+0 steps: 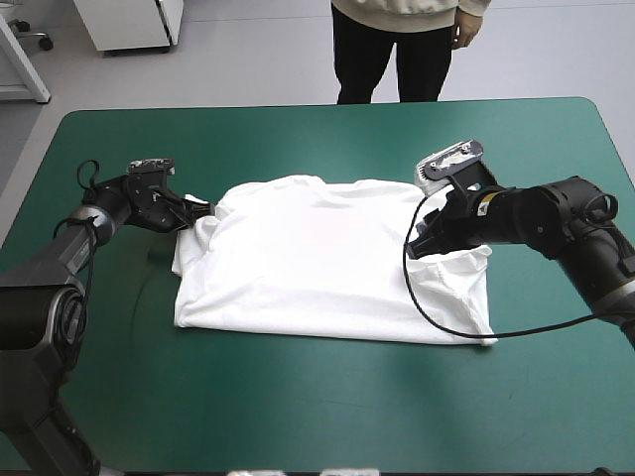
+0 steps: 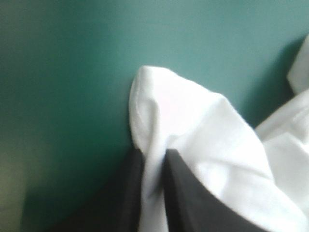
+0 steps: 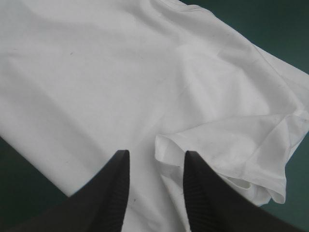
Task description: Fold the cloth
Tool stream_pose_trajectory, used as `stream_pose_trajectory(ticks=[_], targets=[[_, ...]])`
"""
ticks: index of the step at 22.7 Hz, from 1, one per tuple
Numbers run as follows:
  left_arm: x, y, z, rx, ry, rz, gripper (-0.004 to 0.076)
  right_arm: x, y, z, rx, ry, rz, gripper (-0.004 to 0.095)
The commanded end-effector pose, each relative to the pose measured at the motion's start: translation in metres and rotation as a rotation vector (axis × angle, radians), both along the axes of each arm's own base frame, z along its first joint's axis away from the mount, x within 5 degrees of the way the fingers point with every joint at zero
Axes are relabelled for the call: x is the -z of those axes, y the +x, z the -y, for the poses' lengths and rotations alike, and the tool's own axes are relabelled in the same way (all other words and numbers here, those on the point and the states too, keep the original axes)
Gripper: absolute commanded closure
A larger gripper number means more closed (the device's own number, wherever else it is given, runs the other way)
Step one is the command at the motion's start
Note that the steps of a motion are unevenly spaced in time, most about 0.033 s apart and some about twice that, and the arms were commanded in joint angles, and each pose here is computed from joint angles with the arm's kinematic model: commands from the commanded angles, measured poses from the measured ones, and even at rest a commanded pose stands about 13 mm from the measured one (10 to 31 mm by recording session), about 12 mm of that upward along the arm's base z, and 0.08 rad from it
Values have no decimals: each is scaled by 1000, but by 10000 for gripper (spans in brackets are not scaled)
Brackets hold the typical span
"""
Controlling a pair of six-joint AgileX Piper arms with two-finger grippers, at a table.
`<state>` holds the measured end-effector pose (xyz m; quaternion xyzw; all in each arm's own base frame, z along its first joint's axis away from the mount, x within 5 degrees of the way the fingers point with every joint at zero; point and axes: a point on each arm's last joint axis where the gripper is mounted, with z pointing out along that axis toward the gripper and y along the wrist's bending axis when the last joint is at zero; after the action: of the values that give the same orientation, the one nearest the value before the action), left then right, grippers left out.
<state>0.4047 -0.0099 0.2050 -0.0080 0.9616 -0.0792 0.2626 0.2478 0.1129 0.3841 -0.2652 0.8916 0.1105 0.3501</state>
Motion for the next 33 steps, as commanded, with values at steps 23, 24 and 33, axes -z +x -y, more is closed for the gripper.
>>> stream_pose_trajectory(ticks=[23, 24, 33], targets=[[-107, -62, 130, 565, 169, 47, 733, -17, -10, 3, -6, 16, 42, 561], [-101, -63, 139, 589, 169, 29, 733, -17, -10, 3, -6, 16, 42, 561], [-53, -45, 153, 632, 248, -69, 470, -16, -10, 3, -10, 17, 35, 549]])
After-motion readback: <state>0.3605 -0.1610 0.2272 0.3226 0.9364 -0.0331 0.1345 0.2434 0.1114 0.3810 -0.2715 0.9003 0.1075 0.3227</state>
